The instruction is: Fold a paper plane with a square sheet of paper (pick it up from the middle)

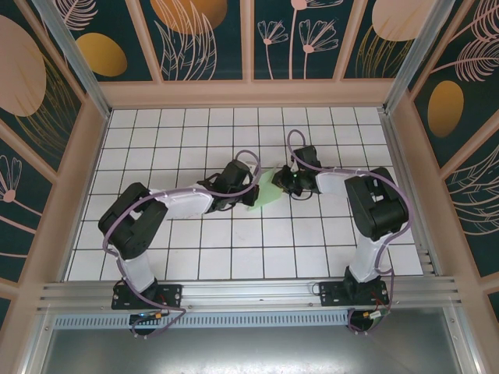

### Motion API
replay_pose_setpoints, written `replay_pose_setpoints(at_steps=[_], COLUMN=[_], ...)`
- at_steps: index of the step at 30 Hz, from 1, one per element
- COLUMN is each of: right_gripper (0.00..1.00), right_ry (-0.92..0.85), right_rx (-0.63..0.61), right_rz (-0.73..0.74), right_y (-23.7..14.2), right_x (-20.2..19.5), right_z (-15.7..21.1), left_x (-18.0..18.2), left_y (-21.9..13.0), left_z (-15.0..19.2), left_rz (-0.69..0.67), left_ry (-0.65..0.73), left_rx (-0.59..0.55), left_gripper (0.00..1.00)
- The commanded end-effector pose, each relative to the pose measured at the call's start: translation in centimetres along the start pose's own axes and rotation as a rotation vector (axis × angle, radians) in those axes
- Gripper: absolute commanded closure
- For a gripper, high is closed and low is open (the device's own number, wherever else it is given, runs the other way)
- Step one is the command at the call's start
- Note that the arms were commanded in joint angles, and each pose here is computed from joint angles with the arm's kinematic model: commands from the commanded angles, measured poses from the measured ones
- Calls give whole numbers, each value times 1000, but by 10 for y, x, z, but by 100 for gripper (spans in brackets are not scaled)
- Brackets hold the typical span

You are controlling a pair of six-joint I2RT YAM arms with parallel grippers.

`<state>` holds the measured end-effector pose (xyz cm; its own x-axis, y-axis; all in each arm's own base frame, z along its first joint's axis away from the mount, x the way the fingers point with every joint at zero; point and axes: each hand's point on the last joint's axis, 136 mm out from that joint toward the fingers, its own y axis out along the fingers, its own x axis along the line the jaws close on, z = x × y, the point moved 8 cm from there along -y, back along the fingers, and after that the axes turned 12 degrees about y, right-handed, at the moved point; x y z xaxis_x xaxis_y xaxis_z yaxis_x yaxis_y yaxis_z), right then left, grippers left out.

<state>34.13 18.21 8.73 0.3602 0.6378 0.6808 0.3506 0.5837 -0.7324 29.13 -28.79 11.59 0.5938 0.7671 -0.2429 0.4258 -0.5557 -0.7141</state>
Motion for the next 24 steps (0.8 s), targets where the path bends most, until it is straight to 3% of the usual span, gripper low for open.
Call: replay_pose_setpoints(at_steps=[1,12,24], right_gripper=[82,83,75], right_ry=[43,17,-166], right_rx=[1,32,29], right_rz=[58,72,-138], right_y=[4,2,-32], right_x=[-10,-18,9], right_z=[-4,-3,6], left_x=[-8,-3,8], left_y=[6,22,15], left_z=[0,-1,-1], left_rz=[63,189,341], left_ry=[14,-39,-167], left_rx=[54,130,63], left_gripper=[100,100,100])
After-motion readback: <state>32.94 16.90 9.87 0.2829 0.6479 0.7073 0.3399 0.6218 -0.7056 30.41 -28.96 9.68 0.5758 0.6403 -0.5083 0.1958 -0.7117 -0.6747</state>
